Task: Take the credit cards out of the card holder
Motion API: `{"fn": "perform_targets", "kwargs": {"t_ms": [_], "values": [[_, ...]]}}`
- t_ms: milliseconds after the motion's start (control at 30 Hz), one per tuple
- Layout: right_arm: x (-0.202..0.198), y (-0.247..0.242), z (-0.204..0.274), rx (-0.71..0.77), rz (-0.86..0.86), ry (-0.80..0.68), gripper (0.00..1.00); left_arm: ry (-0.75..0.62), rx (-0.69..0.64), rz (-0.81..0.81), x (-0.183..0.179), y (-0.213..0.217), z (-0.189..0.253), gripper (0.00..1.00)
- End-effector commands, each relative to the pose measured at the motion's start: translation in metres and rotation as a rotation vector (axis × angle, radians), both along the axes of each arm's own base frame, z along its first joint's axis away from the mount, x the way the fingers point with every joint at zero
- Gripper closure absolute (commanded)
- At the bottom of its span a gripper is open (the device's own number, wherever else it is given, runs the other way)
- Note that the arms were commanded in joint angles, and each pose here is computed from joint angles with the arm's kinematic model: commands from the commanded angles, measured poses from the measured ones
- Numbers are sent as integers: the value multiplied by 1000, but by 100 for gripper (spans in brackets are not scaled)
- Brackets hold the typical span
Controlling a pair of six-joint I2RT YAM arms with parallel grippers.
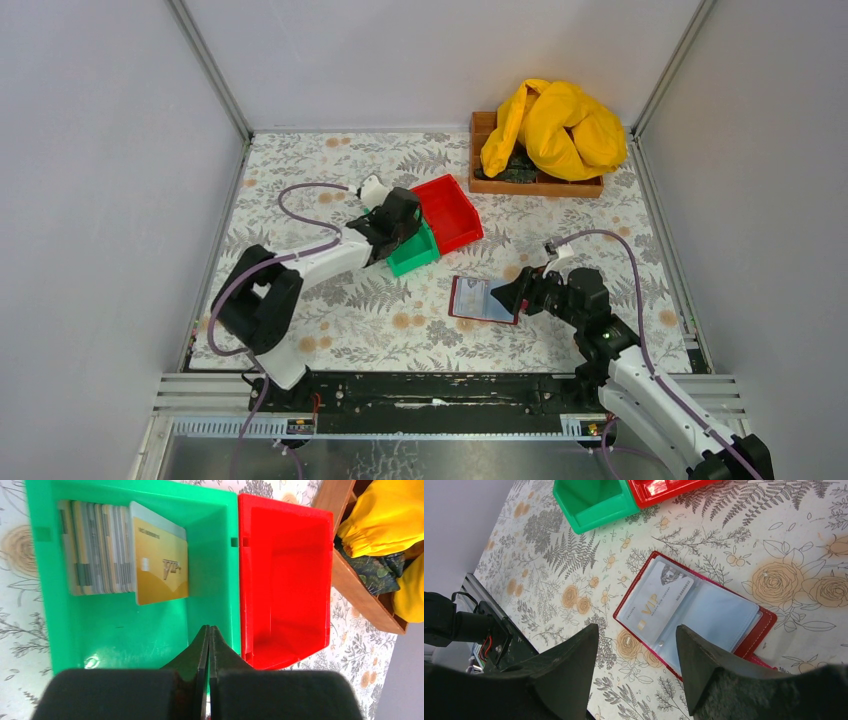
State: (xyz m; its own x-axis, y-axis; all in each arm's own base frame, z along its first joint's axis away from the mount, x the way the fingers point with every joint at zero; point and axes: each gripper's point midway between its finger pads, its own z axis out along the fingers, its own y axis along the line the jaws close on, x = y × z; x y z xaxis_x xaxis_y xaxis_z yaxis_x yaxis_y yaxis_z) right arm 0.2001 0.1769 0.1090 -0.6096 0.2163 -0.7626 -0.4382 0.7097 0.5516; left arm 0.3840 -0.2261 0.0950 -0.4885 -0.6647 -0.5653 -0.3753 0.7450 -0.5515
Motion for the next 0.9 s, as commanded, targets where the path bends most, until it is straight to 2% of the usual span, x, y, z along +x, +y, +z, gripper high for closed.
{"fn": "perform_targets", "kwargs": {"t_ms": [0,333,867], "values": [[4,1,8,18,-7,-38,35,68,11,-27,6,-9,-10,100],[6,-1,7,11,-16,-36,35,141,54,-32,5,-6,-41,100],[7,0,3,7,-18,-22,36,156,185,52,29,12,-55,100]]}}
